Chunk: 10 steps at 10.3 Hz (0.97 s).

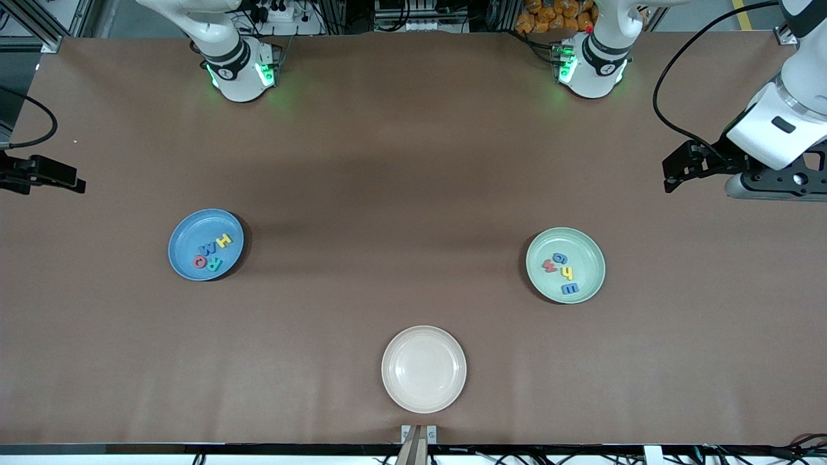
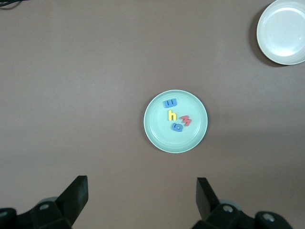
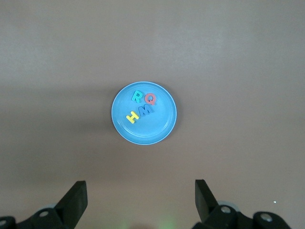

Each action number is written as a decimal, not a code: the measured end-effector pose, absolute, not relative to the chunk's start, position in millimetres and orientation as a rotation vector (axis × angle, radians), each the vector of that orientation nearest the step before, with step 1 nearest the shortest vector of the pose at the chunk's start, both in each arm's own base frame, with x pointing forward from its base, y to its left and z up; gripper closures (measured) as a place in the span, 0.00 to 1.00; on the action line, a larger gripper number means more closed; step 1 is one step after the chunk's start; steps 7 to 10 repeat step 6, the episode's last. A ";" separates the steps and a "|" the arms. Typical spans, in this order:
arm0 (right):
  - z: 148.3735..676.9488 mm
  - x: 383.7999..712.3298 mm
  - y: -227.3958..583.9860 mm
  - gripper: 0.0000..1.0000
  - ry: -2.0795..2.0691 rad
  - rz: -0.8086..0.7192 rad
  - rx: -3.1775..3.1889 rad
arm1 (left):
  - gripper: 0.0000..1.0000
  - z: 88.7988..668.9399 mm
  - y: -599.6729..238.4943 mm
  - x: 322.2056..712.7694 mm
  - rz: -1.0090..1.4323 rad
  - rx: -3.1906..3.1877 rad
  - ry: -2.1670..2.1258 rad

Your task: Sort uppercase to blue plate, lowercase to green plate

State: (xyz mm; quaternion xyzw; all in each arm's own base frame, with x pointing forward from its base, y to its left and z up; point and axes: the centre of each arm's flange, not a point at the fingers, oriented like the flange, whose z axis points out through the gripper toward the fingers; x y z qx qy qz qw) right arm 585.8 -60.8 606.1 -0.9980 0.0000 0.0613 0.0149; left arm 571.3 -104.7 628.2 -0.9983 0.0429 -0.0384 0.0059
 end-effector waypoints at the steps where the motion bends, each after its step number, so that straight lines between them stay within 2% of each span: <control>1: 606.3 585.8 -60.8 0.00 0.000 0.190 -3.106 | 0.00 628.2 -104.7 571.3 -0.120 -3.125 0.134; 10: 611.2 586.1 -60.0 0.00 -0.003 0.173 -3.108 | 0.00 628.2 -104.9 571.3 -0.120 -3.125 0.135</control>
